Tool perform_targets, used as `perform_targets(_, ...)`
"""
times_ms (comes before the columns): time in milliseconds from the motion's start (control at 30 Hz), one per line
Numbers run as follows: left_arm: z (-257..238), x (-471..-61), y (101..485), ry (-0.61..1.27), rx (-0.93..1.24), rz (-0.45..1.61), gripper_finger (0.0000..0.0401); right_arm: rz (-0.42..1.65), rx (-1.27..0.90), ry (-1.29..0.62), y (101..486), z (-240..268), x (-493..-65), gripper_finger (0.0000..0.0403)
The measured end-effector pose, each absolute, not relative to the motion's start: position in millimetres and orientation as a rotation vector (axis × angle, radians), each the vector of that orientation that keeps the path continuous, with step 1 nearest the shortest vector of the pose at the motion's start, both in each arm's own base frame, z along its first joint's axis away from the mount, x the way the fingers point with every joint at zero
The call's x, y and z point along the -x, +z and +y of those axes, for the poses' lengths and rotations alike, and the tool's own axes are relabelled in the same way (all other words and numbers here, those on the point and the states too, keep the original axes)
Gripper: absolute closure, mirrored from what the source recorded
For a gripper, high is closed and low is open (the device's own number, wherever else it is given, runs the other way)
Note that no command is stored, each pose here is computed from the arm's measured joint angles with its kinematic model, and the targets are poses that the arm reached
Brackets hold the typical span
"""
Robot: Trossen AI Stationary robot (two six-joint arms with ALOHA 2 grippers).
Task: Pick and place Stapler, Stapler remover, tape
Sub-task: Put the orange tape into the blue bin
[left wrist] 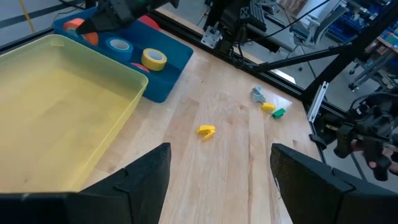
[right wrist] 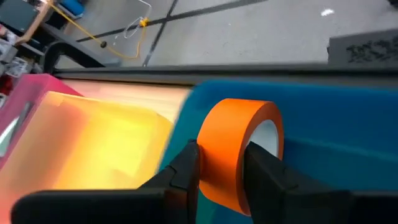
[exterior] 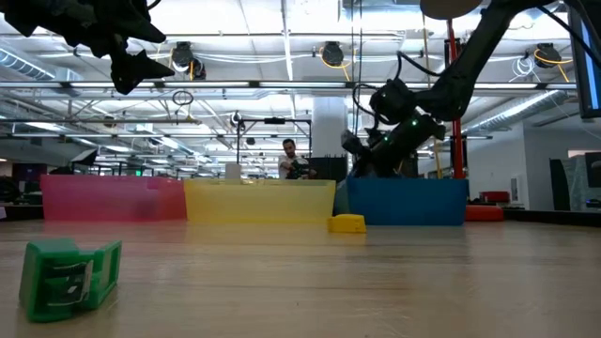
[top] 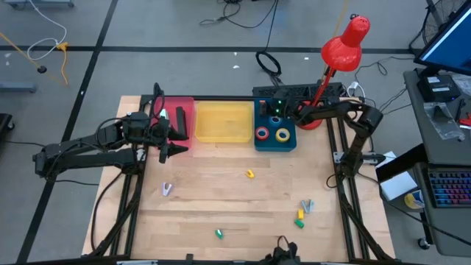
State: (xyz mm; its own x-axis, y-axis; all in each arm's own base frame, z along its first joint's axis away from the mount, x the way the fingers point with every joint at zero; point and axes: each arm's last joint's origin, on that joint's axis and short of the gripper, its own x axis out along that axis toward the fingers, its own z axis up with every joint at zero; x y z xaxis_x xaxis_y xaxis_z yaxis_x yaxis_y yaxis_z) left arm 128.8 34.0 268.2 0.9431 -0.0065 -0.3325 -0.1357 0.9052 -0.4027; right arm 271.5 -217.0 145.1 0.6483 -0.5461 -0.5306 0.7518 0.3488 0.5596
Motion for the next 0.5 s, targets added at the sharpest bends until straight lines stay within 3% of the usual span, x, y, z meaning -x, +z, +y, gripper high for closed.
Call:
perform_targets(300, 34, -129, 268, 0.068, 0.435, 0.335, 0.0128, 0.397, -0.751, -0.841, 166, -202, -263, 0.0315)
perform_targets(500, 34, -129, 268, 0.068, 0.436, 0.334, 0.0128, 0.504, -0.54, -0.81, 172, -182, -271, 0.0314)
